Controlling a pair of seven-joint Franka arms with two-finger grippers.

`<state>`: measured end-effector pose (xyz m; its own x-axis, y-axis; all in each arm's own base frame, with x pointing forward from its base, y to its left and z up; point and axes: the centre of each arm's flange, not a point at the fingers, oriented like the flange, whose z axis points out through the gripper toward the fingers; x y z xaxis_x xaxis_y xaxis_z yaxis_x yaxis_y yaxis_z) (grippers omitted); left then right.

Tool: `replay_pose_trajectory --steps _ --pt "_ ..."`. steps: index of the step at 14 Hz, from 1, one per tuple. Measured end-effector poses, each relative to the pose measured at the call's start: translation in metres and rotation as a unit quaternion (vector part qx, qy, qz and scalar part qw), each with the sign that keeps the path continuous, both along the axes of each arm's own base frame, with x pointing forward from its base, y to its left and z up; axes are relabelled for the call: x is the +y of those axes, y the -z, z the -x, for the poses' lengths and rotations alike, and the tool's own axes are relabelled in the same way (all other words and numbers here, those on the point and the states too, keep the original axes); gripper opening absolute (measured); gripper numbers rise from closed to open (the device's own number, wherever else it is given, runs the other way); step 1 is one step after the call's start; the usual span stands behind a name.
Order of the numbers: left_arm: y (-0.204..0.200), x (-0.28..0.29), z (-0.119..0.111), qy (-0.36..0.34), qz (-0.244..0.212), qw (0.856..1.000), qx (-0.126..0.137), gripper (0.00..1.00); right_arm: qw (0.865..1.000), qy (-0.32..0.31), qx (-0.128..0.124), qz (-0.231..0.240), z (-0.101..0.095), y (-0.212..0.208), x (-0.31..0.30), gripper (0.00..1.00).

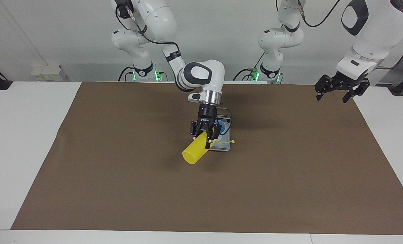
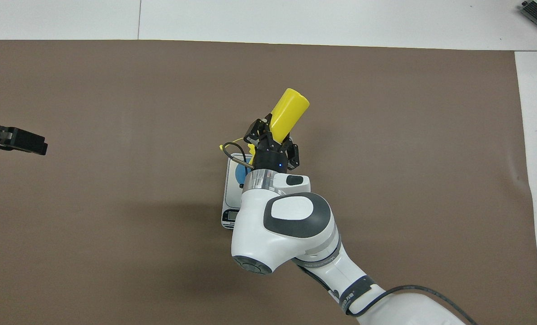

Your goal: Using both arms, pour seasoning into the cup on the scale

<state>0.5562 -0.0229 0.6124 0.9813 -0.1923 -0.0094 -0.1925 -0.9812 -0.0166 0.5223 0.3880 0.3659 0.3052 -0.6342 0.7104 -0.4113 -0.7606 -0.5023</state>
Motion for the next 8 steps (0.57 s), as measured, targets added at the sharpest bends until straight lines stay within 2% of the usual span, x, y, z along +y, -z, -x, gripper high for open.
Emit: replay_pose_trajectory --steps 4,8 --pt "0.000 0.000 0.000 0.000 0.000 1.000 0.000 1.00 0.999 0.017 0.003 -0.041 -0.013 -0.022 -0.020 0.56" --pt "0.000 0.000 0.000 0.000 0.000 1.000 0.000 1.00 0.994 0.051 0.024 -0.089 -0.024 -0.033 -0.037 0.56"
